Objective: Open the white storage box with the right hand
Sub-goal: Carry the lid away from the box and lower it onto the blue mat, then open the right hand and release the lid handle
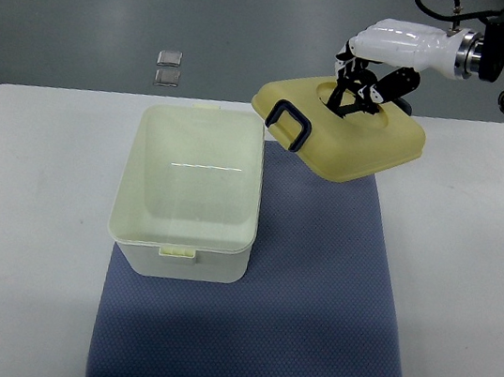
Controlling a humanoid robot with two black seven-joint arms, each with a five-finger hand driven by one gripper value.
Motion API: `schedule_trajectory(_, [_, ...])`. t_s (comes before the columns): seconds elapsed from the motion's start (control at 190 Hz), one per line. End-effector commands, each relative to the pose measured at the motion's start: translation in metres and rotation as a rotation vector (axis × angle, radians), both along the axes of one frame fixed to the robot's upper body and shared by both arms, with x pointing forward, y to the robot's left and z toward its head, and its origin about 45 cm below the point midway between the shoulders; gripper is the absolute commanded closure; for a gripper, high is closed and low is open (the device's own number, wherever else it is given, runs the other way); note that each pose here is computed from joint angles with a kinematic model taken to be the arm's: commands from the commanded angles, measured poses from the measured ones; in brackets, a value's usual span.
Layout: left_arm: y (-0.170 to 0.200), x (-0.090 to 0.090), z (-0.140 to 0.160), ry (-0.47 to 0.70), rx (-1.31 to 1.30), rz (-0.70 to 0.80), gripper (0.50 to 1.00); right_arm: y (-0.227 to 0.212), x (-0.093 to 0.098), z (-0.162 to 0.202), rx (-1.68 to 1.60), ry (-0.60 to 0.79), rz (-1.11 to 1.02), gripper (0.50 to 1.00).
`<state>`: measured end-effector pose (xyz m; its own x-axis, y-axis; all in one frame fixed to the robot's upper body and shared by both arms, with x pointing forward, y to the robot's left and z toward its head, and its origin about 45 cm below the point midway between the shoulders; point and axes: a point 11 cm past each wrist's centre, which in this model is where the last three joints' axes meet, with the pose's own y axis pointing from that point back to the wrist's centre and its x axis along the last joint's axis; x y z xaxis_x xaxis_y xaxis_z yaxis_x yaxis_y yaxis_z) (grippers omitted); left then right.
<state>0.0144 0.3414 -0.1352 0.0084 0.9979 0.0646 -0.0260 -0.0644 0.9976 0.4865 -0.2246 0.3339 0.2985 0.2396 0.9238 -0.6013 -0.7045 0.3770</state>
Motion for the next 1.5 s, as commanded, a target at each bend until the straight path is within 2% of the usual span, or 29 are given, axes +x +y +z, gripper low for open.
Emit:
schedule_trajectory(0.0, [0.000,-0.001,0.000,0.001,0.000,0.000,0.500,-0.007,-0.001,-0.012,-0.019,0.030,-0.023,1.000])
schedule_trajectory(0.395, [0.000,0.000,0.000,0.000,0.000,0.000,0.500,-0.034,0.005,-0.044,-0.097,0.052,-0.183,1.000])
schedule_trajectory(0.69, [0.000,0.000,0.000,0.000,0.000,0.000,0.500,-0.044,-0.002,-0.071,-0.145,0.113,-0.212,1.000])
schedule_trajectory(1.09, [0.000,0.000,0.000,0.000,0.000,0.000,0.500,-0.026,-0.010,-0.106,-0.113,0.164,-0.206,1.000])
schedule_trajectory(1.132, [0.000,0.000,0.000,0.000,0.000,0.000,0.500,-0.028,-0.012,-0.111,-0.111,0.171,-0.215,0.942])
schedule_trajectory(1.169, [0.000,-0.001,0.000,0.001,0.000,0.000,0.500,-0.026,-0.014,-0.115,-0.109,0.177,-0.211,0.861])
schedule_trajectory(1.174, [0.000,-0.001,0.000,0.001,0.000,0.000,0.500,-0.026,-0.014,-0.115,-0.109,0.177,-0.211,0.861])
schedule_trajectory(1.19, [0.000,0.000,0.000,0.000,0.002,0.000,0.500,-0.025,-0.014,-0.116,-0.107,0.174,-0.210,0.816])
schedule_trajectory(1.232, [0.000,0.000,0.000,0.000,0.000,0.000,0.500,-0.023,-0.015,-0.118,-0.102,0.170,-0.206,0.761])
schedule_trajectory(1.427, [0.000,-0.001,0.000,0.001,0.002,0.000,0.500,-0.025,-0.015,-0.120,-0.100,0.163,-0.206,0.636])
schedule_trajectory(1.496, [0.000,0.000,0.000,0.000,0.000,0.000,0.500,-0.027,-0.014,-0.115,-0.102,0.156,-0.211,0.632])
